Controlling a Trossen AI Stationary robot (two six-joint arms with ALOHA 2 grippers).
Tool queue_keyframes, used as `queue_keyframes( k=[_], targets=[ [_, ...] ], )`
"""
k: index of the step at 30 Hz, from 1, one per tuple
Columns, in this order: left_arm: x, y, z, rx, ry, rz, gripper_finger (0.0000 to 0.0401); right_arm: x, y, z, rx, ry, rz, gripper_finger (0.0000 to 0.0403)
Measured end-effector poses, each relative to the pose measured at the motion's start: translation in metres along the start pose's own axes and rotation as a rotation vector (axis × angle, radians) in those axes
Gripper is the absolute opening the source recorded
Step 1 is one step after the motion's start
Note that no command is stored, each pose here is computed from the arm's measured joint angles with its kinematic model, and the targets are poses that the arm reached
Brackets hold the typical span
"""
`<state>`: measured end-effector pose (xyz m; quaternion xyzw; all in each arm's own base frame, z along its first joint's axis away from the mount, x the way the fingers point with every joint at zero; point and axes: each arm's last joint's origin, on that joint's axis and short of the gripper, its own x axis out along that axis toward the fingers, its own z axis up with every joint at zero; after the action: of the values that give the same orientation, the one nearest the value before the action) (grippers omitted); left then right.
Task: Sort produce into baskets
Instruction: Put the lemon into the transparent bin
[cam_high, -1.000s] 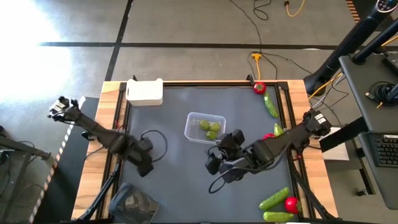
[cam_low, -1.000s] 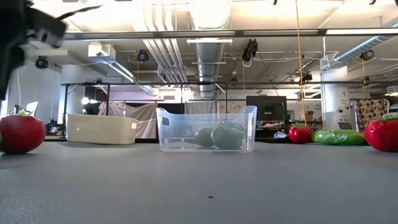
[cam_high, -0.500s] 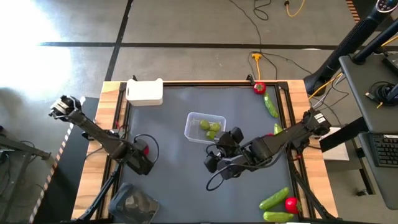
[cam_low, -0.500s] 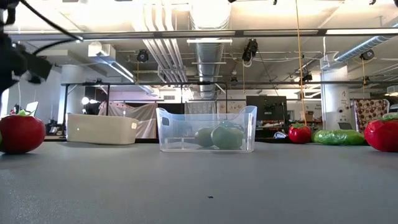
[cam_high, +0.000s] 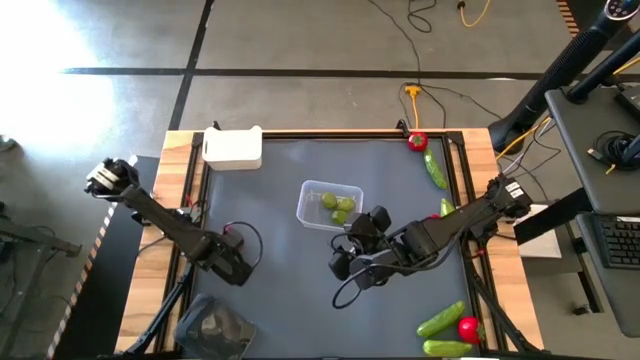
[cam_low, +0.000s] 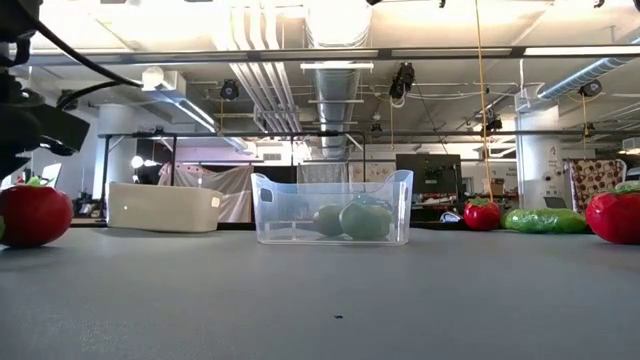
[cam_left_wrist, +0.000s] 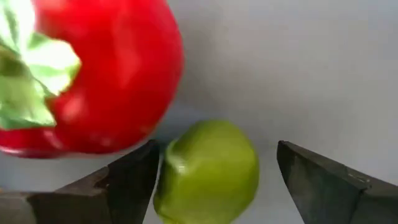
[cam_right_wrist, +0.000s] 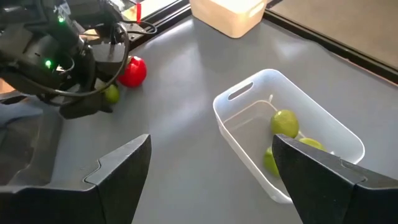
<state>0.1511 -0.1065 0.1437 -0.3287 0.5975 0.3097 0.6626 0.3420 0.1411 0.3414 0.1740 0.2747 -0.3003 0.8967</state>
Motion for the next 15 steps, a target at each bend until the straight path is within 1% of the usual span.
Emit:
queue_keyframes(
  k=[2,6,11,15],
  targets=[
    [0.001,-0.005,-0.001,0.009,0.028,0.013,0.0288,0.000,0.000,0.000,-0.006,0.002,-0.002,0.0325],
    [0.001,-0.017,-0.001,0.038,0.044,0.025,0.0238,0.000,0.000,0.000,-0.033,0.002,-0.002,0.0325],
    [-0.007,-0.037,-0.001,0.096,0.044,-0.002,0.0175,-0.001,0.000,-0.001,-0.077,0.019,0.011,0.0325],
    [-0.022,-0.054,0.003,0.147,0.009,-0.042,0.0149,-0.007,-0.004,-0.002,-0.150,0.150,0.087,0.0325]
  ],
)
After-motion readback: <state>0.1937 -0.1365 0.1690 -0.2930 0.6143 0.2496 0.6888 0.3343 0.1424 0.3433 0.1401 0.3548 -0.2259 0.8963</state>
